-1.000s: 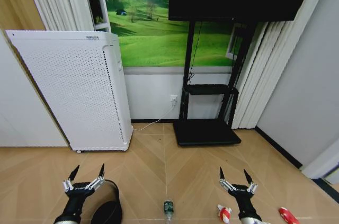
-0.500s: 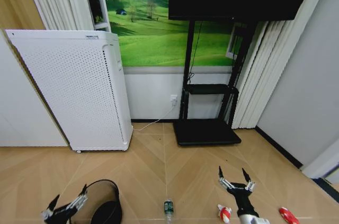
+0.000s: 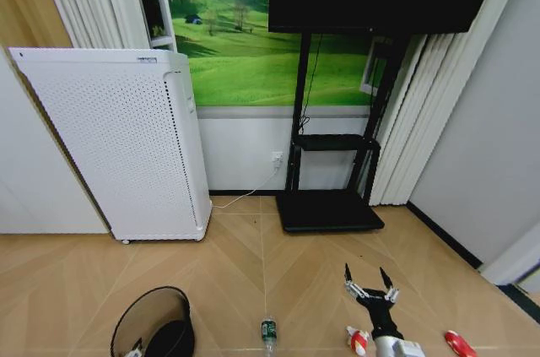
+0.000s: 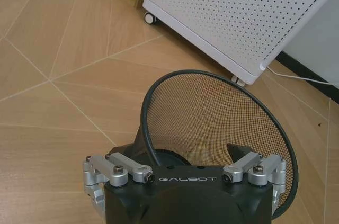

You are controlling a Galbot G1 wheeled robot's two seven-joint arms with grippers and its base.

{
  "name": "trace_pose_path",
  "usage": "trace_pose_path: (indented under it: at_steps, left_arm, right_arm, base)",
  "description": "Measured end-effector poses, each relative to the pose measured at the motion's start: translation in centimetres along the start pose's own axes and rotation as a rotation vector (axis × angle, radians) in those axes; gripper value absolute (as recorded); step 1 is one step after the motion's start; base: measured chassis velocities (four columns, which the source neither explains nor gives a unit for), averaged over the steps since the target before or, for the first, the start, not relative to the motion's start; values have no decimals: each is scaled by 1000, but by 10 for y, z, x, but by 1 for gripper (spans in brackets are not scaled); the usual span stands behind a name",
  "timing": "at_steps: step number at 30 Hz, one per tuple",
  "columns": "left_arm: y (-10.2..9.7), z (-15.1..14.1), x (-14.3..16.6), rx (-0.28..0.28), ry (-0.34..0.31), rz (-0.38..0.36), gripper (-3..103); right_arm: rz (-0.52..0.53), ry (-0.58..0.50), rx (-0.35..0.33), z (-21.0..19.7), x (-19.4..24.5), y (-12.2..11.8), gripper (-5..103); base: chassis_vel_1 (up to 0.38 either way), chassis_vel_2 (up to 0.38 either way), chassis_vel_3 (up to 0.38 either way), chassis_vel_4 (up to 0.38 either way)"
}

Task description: Pick up the trash bin and place the garbage on the floor into it.

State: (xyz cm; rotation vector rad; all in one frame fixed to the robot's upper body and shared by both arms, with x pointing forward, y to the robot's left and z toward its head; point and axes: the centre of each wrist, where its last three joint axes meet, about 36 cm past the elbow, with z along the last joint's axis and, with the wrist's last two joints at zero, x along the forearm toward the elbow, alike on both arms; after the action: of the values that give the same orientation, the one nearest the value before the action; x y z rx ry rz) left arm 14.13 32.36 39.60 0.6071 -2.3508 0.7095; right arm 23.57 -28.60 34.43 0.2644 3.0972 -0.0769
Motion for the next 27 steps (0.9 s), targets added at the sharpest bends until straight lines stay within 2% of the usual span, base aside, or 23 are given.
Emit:
trace_pose_path:
  at_steps: [10,12,14,15,18,19,21,23,24,25,26,27]
  left_arm:
    - [-4,1,-16,43,38,-14,98]
    - [-3,2,-17,43,43,-18,94]
    - [0,5,-22,49,53,-29,84]
    - [0,5,-22,49,53,-29,84]
    - [3,9,-28,75,66,-38,67]
    - [3,9,-28,75,66,-38,67]
    - [4,9,-31,86,67,-39,56]
    - [4,9,-31,86,67,-39,56]
    - [4,9,-32,93,66,-40,51]
    - [5,10,-34,104,61,-43,34]
    - [6,12,-35,109,60,-45,24]
    - [6,12,-35,109,60,-45,24]
  right_arm:
    - [7,17,4,7,2,-4,100]
    - [7,17,5,7,2,-4,100]
    - [8,16,6,6,2,-5,100]
    - [8,16,6,6,2,-5,100]
    - [11,19,9,7,4,-6,100]
    - [11,19,9,7,4,-6,100]
    - [16,21,7,7,5,-8,100]
    - [16,21,7,7,5,-8,100]
    - [19,22,6,7,6,-9,100]
    - [10,5,-9,10,7,-12,100]
    - [13,-1,-19,10,8,-12,100]
    - [13,-1,-19,10,8,-12,100]
  base:
    - [0,0,0,0]
    - [0,0,0,0]
    - [0,0,0,0]
    - [0,0,0,0]
    - [0,0,0,0]
    - [0,0,0,0]
    - [0,0,0,0]
    - [0,0,0,0]
    - [0,0,0,0]
    - [0,0,0,0]
    - [0,0,0,0]
    - [0,0,0,0]
